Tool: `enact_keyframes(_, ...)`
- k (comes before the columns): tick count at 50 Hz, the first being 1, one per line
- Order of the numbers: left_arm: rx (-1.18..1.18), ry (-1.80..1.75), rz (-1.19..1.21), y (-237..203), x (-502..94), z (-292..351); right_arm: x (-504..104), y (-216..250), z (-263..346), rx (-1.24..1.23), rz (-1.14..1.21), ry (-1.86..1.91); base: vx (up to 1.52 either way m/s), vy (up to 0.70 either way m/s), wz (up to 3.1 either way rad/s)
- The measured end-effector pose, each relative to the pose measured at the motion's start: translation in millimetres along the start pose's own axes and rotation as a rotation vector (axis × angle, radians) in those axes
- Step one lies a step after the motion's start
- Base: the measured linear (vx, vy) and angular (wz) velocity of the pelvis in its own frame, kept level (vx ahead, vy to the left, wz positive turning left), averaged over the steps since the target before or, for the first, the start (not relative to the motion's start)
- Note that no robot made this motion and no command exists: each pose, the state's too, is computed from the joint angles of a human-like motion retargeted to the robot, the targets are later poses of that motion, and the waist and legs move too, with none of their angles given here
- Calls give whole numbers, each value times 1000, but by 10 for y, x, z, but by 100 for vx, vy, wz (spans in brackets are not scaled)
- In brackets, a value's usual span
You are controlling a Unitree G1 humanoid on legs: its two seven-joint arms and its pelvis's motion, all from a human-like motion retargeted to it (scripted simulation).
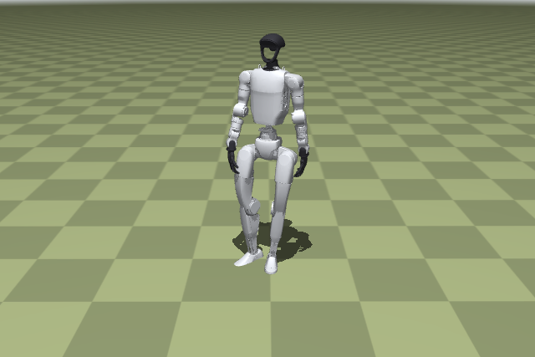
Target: In place motions
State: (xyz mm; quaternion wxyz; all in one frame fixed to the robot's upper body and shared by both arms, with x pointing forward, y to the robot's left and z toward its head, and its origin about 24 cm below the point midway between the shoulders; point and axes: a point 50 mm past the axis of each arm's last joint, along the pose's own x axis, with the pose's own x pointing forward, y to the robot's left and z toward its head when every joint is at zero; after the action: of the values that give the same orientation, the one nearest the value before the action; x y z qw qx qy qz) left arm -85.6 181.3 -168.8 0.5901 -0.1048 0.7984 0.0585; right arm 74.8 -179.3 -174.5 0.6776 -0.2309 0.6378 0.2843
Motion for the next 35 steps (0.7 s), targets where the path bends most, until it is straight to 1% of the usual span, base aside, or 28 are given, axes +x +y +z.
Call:
enact_keyframes(8,0,-67,16,84,-43,226,-3,40,-313,110,-40,99,21,-10,3)
enact_keyframes(13,69,-99,51,142,-101,450,-6,112,-480,198,-40,131,3,-7,1)
enact_keyframes(16,114,-162,55,168,-154,660,-21,103,-551,230,-34,155,-8,-8,-203)
enact_keyframes(20,188,-220,56,156,-232,915,-24,163,-623,363,-14,162,-10,16,201)
enact_keyframes(23,235,-250,70,133,-291,1086,-36,168,-677,410,-14,179,-1,21,38)
enact_keyframes(30,288,-331,45,-3,-364,1329,-56,259,-832,331,13,255,7,13,43)
enact_keyframes(35,282,-343,10,-98,-336,1310,-52,300,-834,261,49,265,4,-2,11)
